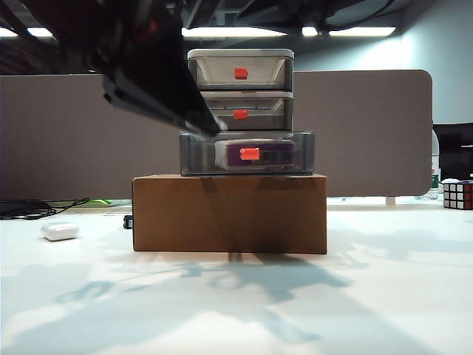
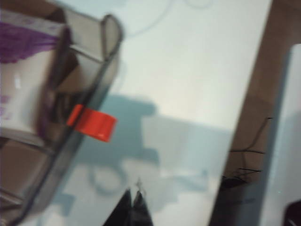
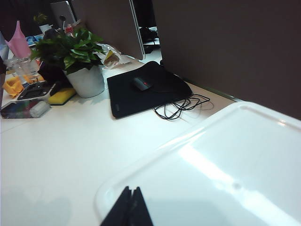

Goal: Open the third layer of the drawer on the table, pick up a pack of napkins on the table and put it in, and finally close the drawer.

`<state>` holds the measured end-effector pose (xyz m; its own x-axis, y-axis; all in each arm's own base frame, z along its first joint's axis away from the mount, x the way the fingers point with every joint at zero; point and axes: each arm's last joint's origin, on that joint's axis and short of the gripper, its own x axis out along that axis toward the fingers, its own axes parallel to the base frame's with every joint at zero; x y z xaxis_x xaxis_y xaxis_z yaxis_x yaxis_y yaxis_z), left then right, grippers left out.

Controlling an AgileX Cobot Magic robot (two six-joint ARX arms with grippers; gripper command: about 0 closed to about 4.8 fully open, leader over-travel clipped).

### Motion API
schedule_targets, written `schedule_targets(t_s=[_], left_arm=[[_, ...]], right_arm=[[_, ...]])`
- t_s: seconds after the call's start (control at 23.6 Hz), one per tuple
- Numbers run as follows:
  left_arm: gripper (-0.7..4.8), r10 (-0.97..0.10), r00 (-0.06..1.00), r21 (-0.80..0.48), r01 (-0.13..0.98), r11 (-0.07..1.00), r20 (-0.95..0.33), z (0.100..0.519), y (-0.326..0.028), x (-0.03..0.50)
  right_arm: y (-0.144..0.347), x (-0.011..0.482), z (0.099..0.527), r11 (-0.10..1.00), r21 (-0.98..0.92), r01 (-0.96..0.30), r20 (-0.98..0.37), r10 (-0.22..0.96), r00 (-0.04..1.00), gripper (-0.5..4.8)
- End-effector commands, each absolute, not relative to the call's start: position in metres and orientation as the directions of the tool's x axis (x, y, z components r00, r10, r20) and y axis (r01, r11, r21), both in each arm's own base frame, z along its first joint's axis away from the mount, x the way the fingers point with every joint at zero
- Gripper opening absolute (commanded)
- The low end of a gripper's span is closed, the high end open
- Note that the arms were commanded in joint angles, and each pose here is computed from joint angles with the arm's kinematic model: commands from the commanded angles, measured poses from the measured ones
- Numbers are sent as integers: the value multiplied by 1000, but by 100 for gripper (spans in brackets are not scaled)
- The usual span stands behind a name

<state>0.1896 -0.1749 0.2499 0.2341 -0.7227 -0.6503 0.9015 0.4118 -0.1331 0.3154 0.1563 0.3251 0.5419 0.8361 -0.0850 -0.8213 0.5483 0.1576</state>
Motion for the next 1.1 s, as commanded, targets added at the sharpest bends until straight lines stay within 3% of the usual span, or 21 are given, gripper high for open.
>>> schedule_targets(t_s=[0.04,0.55,0.97,1.1], left_arm=[[-6,-728,260,-110,902,417,-634,245,-182,198],[-6,-703,338,-50,882,469,-626,236,-190,211],[-6,-689,418,5,857,516,-593,235,-194,219],[-6,-664,484,52,828,558,-569,237,-196,223]], right_arm=[[160,325,335,550,132,-825,-93,835,542,-6],[159,336,352,695,-22,-719,-165,707,688,-6],[159,341,327,725,1,-688,-328,650,685,-6],[159,341,323,731,-11,-682,-355,635,686,-6]])
